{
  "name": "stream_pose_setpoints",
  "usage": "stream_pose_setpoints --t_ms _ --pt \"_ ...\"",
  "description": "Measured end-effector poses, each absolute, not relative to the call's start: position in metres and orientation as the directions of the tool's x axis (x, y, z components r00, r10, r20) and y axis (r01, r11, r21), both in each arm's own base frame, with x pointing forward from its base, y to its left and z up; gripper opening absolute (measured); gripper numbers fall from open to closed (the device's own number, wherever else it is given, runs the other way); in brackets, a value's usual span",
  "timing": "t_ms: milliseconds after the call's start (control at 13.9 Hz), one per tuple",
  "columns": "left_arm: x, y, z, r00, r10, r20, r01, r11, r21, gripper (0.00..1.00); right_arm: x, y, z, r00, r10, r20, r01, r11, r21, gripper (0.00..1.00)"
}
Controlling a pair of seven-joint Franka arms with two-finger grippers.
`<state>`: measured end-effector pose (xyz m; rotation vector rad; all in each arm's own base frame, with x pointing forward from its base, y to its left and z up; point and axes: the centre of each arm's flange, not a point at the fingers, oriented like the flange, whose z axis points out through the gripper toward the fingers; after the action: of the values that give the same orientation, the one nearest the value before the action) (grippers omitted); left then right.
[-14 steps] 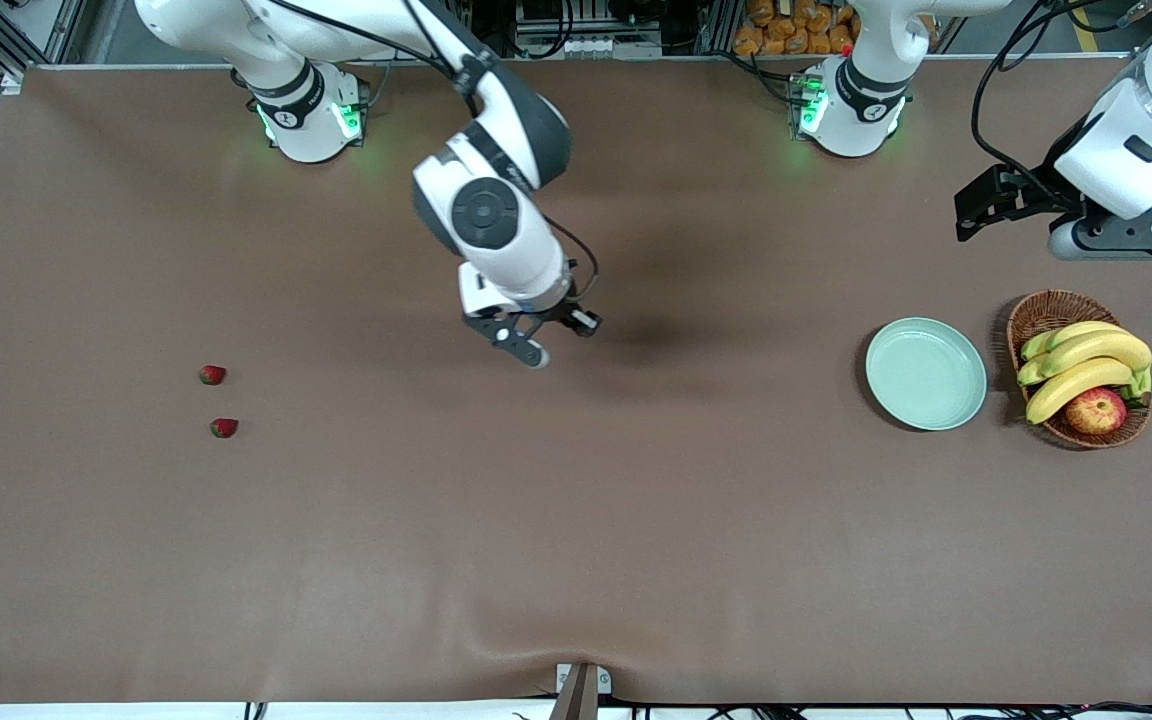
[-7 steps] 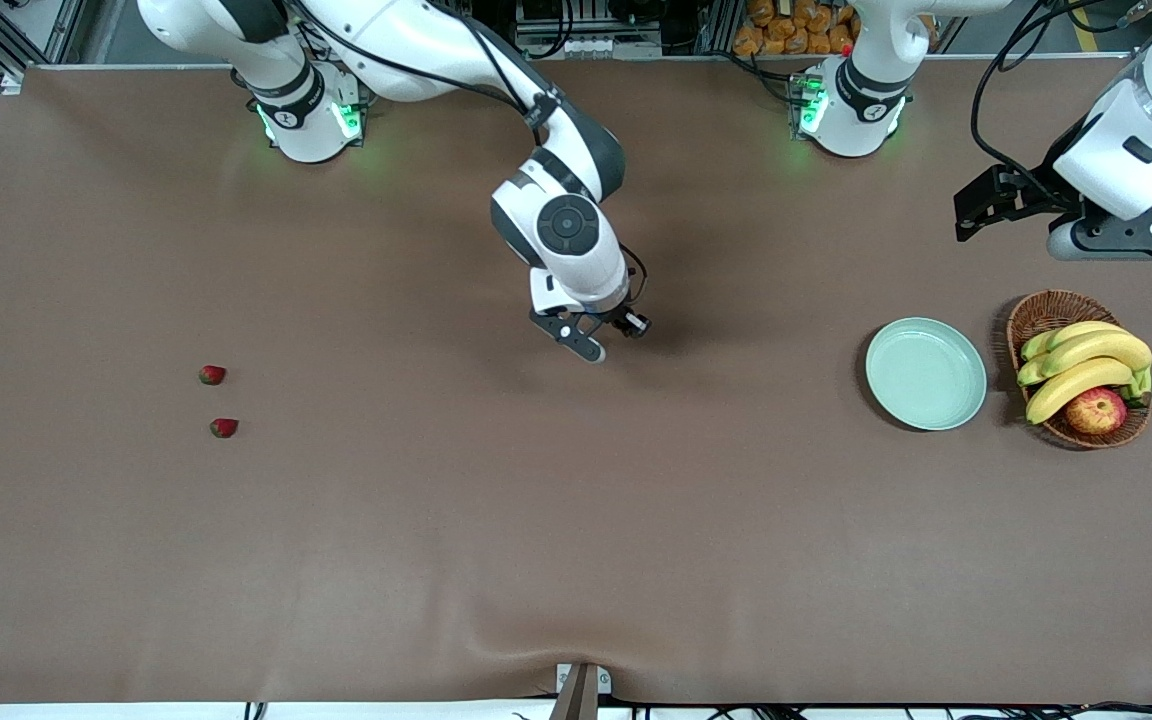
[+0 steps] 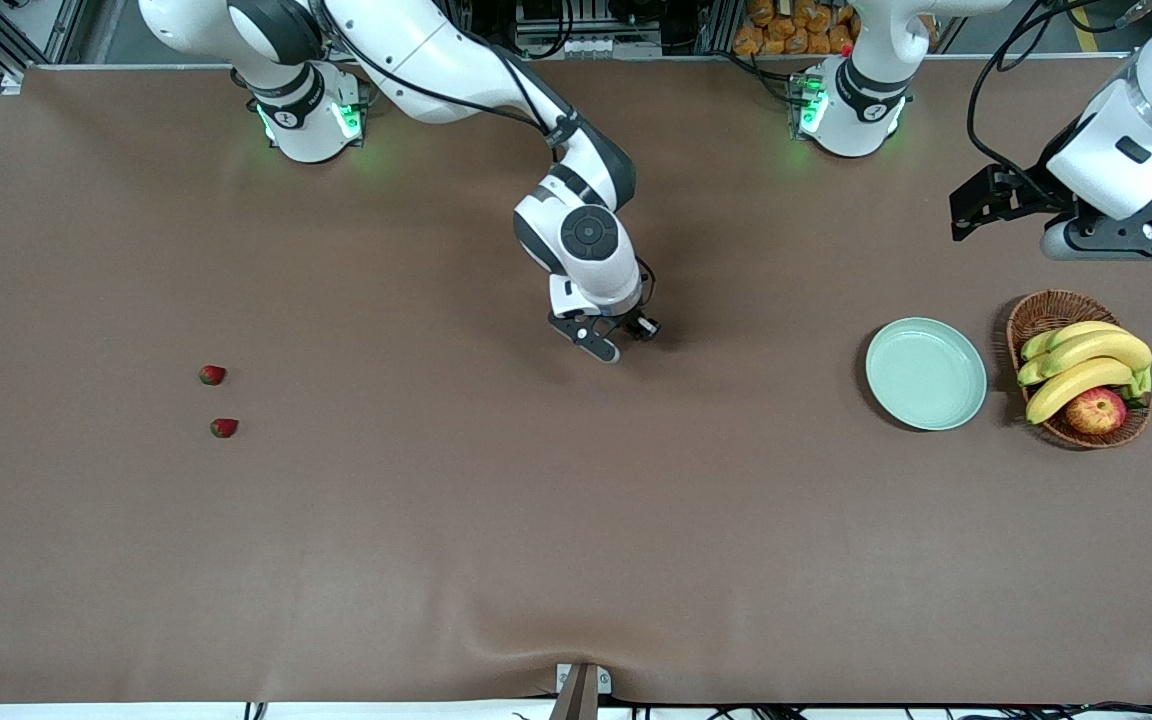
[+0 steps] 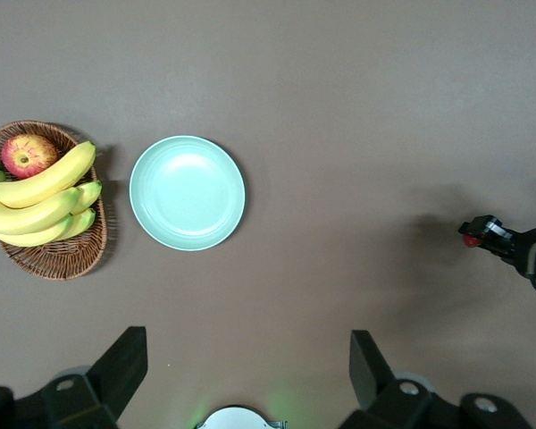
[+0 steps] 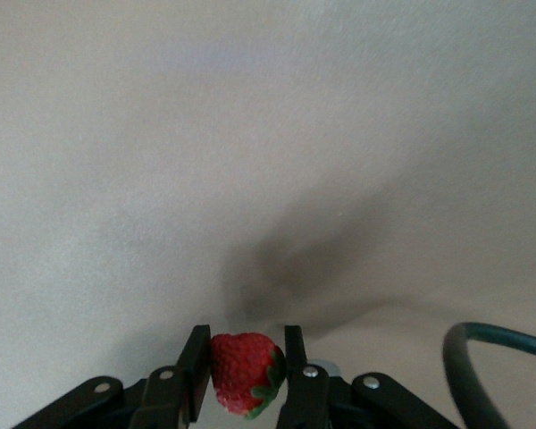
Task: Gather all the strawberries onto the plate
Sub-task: 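Carry the strawberry with the right gripper toward the table middle, then set the strawberry down with the right gripper while the left gripper approaches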
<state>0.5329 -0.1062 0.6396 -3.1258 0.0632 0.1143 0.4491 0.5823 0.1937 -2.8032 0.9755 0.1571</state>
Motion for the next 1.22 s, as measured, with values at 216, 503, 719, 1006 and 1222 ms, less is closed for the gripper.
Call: stream_pose_setpoints --t_ms 216,503,719,1006,1222 --pt "0.533 -0.108 0.632 0.995 -0.042 -0.091 -0.043 -0.999 -0.011 1.00 0.449 0.585 0.184 0.782 -0.606 -0.143 -0.622 -0.774 -0.121 0.37" --pt "0.531 -0.113 0.623 0.992 -0.049 -0.116 -0.046 -0.999 0.023 1.00 0.460 0.579 0.187 0.781 -0.612 -0.126 -0.624 -0.775 -0.100 0.63" --pt "0.529 -0.125 0.613 0.989 -0.067 -0.135 -0.061 -0.997 0.047 1.00 0.481 0.567 0.216 0.769 -0.625 -0.135 -0.631 -0.776 0.002 0.95" --pt "0.527 -0.161 0.585 0.985 -0.117 -0.126 -0.110 -0.992 0.066 1.00 0.526 0.527 0.269 0.770 -0.616 -0.165 -0.612 -0.787 0.083 1.00" --pt "0.526 -0.189 0.555 0.986 -0.116 -0.121 -0.104 -0.990 0.100 1.00 0.560 0.484 0.303 0.790 -0.585 -0.185 -0.580 -0.810 0.088 1.00"
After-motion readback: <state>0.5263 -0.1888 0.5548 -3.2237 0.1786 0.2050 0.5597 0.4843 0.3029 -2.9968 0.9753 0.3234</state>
